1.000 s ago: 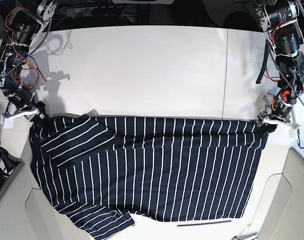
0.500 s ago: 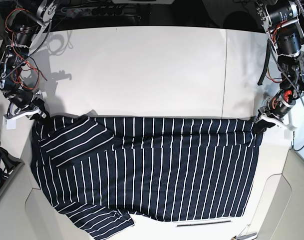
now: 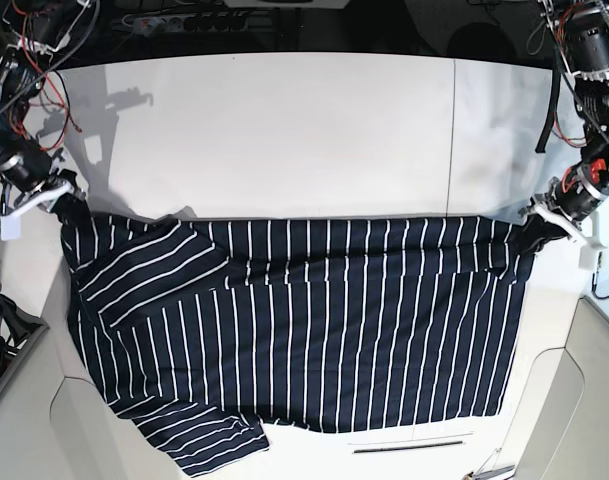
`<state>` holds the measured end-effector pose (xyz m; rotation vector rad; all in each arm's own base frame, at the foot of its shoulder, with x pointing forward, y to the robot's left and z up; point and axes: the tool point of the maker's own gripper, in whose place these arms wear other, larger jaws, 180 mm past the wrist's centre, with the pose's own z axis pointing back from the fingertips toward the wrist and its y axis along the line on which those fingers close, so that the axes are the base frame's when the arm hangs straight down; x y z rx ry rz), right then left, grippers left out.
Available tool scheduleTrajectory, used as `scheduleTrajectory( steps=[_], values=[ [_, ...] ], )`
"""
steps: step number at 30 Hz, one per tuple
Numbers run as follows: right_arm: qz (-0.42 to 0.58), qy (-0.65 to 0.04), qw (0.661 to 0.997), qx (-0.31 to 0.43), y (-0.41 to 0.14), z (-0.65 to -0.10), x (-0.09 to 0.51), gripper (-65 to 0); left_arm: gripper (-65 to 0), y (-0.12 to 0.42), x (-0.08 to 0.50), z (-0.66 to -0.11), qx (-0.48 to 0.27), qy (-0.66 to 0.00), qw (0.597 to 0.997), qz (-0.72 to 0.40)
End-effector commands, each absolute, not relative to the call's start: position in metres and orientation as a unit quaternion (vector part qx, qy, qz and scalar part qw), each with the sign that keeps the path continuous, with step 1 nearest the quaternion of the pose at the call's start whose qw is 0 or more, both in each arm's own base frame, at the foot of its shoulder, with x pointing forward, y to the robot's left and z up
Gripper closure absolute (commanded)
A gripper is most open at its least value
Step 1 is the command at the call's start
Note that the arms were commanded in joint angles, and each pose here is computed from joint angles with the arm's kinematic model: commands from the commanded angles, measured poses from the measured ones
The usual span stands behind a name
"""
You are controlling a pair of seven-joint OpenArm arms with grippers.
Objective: Fold the T-shirt properly
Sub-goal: 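Lay the shoulder edge down and open both grippers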
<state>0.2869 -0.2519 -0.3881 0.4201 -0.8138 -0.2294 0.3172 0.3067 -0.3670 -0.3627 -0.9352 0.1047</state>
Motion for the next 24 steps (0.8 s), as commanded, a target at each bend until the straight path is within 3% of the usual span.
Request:
scheduleTrajectory(
  steps=[1, 14, 24],
  values=[
    [-0.100, -0.409, 0.884, 0.201, -0.255, -0.375, 0.287, 0.0, 0.0, 0.315, 0.319, -0.352, -0.166, -0.464, 0.869, 0.039],
    [-0.072, -0.365, 0.909, 0.185, -0.247, -0.381, 0.224, 0.0, 0.0, 0.351, 0.257, -0.342, -0.141, -0.449, 0.879, 0.080],
    [-0.087, -0.333, 0.920, 0.188, -0.251, -0.387, 0.185, 0.0, 0.0, 0.341, 0.220, -0.336, -0.138, -0.430, 0.891, 0.057]
  ],
)
